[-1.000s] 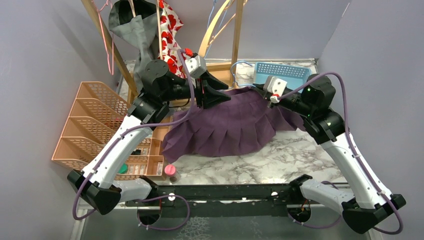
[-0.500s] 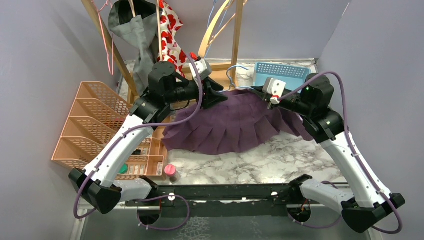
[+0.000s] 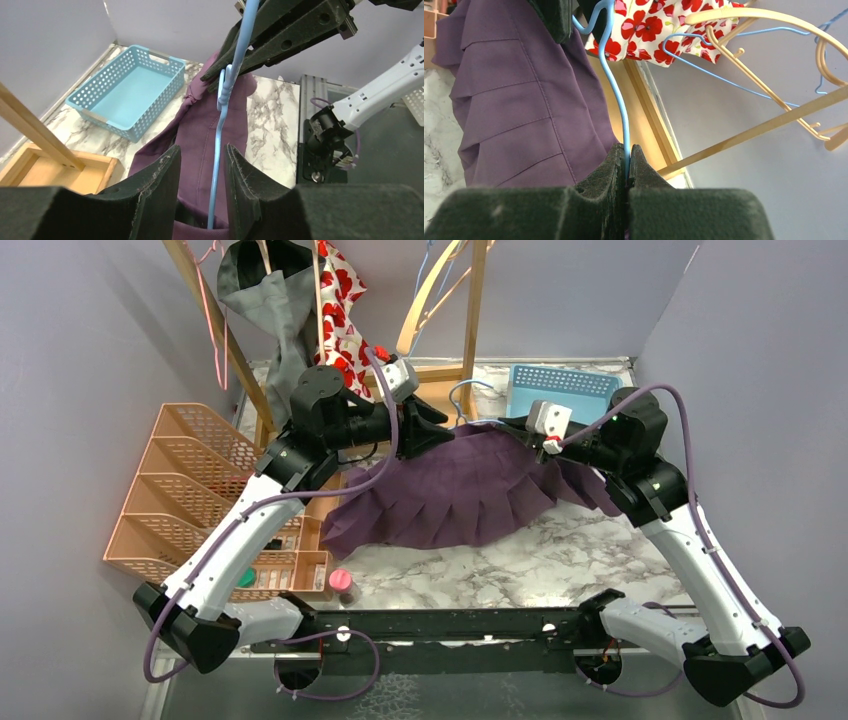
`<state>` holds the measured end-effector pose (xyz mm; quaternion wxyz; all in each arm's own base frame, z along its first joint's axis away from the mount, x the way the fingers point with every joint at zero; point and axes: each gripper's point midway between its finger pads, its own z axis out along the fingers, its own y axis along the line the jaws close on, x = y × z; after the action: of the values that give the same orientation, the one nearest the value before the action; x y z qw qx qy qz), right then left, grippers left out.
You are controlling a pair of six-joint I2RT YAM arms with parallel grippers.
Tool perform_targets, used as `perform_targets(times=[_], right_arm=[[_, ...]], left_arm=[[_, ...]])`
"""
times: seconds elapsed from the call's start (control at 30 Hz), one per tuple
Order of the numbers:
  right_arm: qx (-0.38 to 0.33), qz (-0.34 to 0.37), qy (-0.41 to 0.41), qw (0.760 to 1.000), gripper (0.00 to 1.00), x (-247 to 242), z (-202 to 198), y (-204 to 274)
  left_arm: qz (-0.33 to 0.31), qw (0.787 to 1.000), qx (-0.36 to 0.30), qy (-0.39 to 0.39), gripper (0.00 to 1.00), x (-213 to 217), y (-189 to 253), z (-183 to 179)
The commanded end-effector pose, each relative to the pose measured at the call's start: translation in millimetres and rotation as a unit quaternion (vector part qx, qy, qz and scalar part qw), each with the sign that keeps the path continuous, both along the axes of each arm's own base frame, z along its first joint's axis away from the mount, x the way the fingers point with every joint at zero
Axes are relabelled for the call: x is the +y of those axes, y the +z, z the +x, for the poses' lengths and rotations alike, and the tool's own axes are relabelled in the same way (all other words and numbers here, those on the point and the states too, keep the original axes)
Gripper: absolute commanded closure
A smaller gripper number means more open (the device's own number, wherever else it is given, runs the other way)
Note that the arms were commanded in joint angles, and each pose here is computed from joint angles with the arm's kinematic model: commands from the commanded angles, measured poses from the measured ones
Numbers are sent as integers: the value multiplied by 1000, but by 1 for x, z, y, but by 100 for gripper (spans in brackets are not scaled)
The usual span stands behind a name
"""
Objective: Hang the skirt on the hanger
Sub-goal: Hang the skirt on the hanger.
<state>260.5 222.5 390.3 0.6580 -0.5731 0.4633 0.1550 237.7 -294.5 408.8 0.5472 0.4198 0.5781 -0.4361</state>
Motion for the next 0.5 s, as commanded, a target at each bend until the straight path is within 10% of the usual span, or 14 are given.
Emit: perform_targets(times=[0.0, 0.17, 0.3, 0.47], right_arm=[[-41, 20, 38, 998, 99, 7, -13, 26], [-39, 21, 42, 998, 99, 8, -13, 25], [-33, 23, 49, 998, 99, 10, -15, 24], [-20, 24, 59, 998, 99, 13, -16, 19]], left_arm=[[0, 999, 4, -38, 60, -5, -1, -11], [8, 998, 5, -68, 69, -8, -7, -18], [23, 997, -1, -75, 100, -8, -26, -19], [31, 998, -22, -58, 100, -2, -31, -16]])
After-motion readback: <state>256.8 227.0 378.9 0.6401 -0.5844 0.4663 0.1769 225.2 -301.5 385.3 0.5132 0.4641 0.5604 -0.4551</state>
